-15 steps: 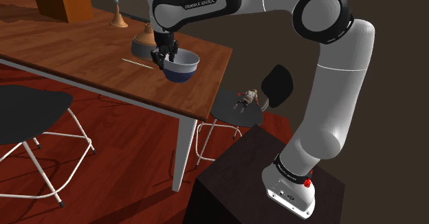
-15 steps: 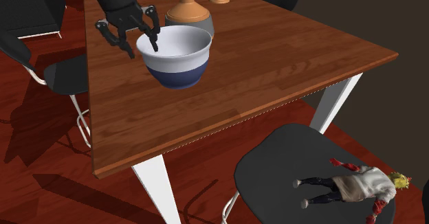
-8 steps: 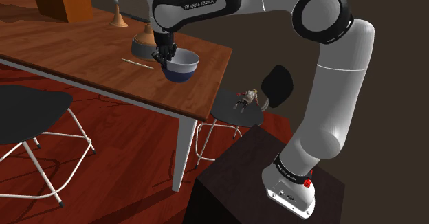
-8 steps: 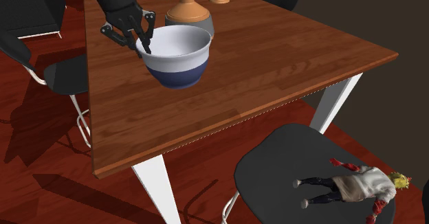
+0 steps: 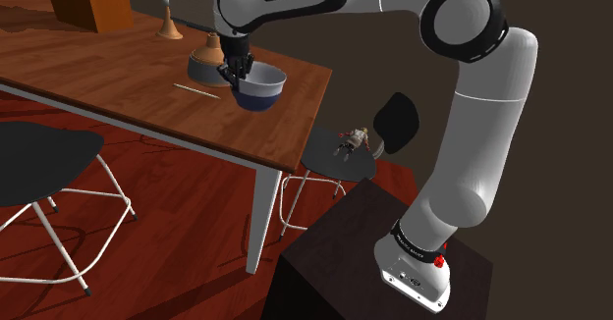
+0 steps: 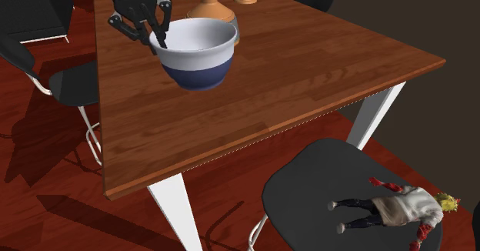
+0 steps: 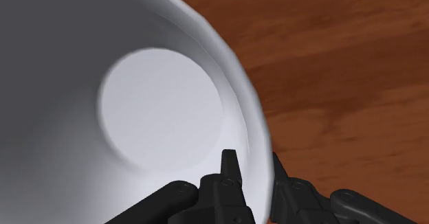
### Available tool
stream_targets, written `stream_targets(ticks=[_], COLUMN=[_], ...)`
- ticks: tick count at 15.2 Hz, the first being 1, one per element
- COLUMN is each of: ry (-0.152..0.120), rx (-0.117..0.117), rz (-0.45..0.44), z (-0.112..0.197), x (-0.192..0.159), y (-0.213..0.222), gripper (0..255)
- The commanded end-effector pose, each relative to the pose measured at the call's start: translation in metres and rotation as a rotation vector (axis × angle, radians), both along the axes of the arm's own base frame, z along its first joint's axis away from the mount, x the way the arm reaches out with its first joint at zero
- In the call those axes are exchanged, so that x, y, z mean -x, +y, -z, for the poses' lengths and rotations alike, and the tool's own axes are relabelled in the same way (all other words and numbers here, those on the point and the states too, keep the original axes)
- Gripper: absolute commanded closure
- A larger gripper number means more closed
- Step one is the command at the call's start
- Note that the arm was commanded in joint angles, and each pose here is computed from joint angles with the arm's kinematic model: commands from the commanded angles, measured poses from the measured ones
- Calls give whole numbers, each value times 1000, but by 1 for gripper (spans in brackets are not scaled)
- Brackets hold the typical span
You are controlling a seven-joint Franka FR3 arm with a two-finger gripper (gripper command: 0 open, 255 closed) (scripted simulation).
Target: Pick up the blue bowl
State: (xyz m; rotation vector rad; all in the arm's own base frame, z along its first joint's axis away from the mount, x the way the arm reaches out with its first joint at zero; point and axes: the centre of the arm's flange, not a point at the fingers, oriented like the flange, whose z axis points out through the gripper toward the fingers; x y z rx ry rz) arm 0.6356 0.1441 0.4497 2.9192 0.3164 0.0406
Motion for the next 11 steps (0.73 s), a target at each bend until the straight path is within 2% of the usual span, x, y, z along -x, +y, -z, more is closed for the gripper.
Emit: stream_targets(ticks=[1,9,11], ry=[-1,-1,-1], rx=[0,0,0], rz=[0,0,0], z=[-11,-53,-54], x=[1,1,1], y=[0,0,0], gripper=[255,255,255])
